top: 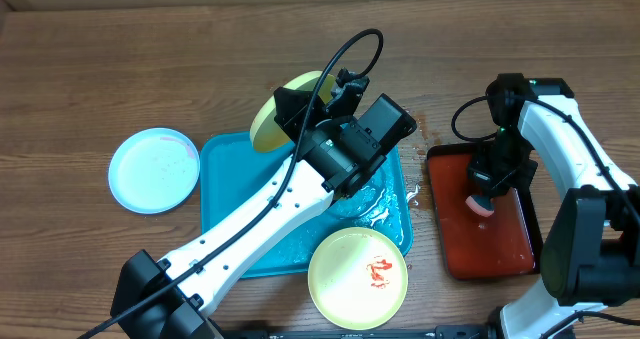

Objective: Clean dirty plates on tray and stack at the side
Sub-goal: 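Hold the yellow plate tilted over the teal tray to drain water, then carry the yellow plate left and stack it on the white plate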

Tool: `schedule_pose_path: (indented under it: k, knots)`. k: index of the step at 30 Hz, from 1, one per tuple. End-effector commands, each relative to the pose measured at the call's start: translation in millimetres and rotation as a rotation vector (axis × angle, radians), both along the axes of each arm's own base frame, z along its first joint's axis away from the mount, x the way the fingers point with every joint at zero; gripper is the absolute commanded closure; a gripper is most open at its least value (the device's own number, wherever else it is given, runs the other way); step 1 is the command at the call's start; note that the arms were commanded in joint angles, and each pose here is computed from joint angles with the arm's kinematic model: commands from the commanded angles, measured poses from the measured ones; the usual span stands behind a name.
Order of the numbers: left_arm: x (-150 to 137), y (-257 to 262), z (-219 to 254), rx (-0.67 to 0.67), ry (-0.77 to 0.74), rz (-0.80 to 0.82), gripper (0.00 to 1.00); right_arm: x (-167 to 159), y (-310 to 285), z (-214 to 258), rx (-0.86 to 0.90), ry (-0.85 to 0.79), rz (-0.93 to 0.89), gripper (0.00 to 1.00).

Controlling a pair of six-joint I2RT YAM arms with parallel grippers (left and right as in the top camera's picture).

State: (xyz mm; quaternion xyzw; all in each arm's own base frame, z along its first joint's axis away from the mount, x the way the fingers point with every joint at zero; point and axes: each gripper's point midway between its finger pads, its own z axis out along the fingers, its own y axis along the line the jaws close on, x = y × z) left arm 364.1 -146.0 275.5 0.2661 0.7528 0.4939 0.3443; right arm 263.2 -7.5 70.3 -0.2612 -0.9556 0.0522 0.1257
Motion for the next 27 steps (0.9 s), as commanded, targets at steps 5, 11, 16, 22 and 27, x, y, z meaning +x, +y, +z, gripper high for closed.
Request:
schedule_pose_path:
  k: [5, 11, 16, 22, 27]
  knots:
    - [-9, -29, -68, -0.522, 0.255, -0.014, 0.95, 1, 1, 5, 0.013, -0.021, 0.010, 0.96]
    - [-14, -31, -105, -1.067, 0.476, 0.183, 0.96, 2, 5, 5, 0.036, -0.028, 0.012, 0.96]
    - [1, 4, -100, -1.265, 0.490, 0.280, 0.96, 4, 5, 4, 0.036, -0.032, 0.012, 0.96]
    - [6, 68, -104, -1.391, 0.457, 0.459, 0.95, 4, 5, 4, 0.036, -0.034, 0.012, 0.96]
    - [-12, 116, -116, -1.494, 0.390, 0.574, 0.95, 4, 5, 4, 0.036, -0.034, 0.012, 0.96]
